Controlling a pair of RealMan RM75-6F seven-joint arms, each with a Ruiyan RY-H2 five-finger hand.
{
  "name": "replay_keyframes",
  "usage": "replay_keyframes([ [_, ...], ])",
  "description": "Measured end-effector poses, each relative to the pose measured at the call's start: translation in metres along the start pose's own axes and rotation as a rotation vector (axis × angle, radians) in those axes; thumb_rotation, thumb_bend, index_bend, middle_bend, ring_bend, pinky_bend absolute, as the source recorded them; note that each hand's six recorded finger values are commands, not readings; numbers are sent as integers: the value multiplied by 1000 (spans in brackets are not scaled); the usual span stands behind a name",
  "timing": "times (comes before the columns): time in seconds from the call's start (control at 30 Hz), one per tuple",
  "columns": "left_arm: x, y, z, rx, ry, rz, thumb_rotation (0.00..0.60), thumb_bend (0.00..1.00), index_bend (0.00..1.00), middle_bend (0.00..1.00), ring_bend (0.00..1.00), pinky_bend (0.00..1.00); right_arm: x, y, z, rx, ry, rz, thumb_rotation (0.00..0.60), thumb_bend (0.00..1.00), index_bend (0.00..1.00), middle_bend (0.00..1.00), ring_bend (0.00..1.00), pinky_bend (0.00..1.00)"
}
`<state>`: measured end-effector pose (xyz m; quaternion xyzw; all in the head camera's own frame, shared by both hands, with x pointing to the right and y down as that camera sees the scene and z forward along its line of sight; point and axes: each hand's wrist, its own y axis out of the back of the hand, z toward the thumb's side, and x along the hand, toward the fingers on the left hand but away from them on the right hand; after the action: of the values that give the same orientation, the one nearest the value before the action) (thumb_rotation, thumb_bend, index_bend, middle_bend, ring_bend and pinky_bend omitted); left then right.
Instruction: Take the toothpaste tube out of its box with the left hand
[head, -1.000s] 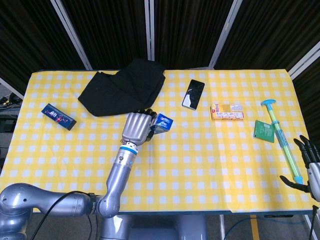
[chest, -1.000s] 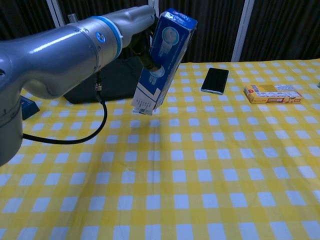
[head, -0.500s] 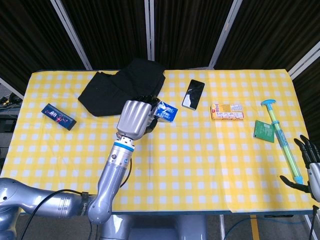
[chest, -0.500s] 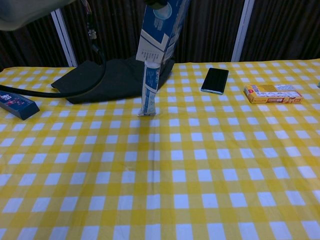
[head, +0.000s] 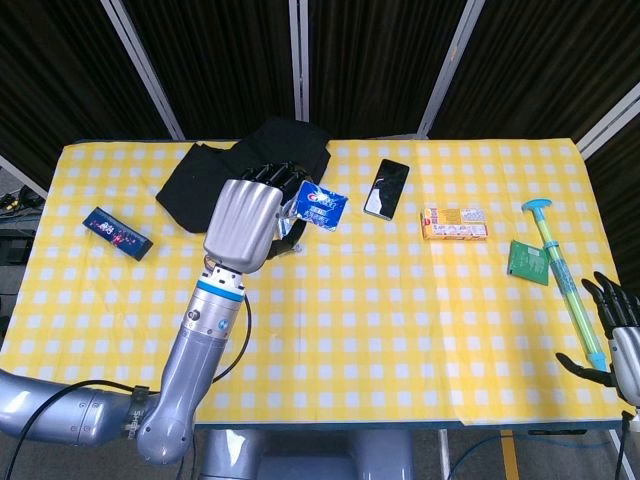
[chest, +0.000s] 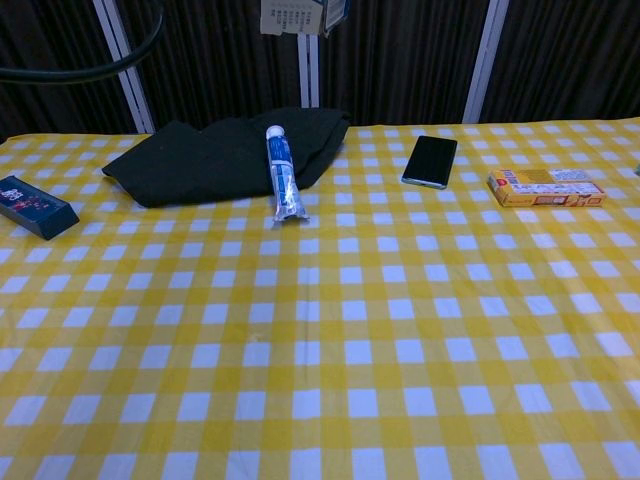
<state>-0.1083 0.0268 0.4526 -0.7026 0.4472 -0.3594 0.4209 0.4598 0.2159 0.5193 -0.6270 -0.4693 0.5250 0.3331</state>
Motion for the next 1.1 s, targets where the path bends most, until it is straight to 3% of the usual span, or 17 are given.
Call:
replay_keyframes([
  [0.2, -15, -12, -15, 75, 3, -72, 600, 486, 493, 298, 315, 394, 1, -2, 3, 9, 6, 3, 600, 13, 0, 0, 0, 0],
  [0.53, -49, -63, -57, 192, 49, -321, 600, 479, 412, 240, 293, 364, 1, -6, 5, 19, 10, 12, 600, 13, 0, 0, 0, 0],
  [0.7, -64, -91, -71, 217, 53, -396, 600, 459, 277, 103, 177, 271, 1, -5, 5, 19, 9, 9, 600, 13, 0, 0, 0, 0],
  [0.8, -75, -107, -78, 223, 57, -442, 600, 382, 146, 4, 44, 164, 1, -5, 4, 22, 9, 8, 600, 13, 0, 0, 0, 0],
  [0.9, -85, -122, -85, 212, 69, -484, 600, 308, 53, 0, 0, 77, 1, -6, 5, 26, 10, 9, 600, 13, 0, 0, 0, 0],
  [1.1, -98, -133, -99, 183, 91, -507, 600, 270, 27, 0, 0, 28, 2, -8, 6, 40, 11, 19, 600, 13, 0, 0, 0, 0],
])
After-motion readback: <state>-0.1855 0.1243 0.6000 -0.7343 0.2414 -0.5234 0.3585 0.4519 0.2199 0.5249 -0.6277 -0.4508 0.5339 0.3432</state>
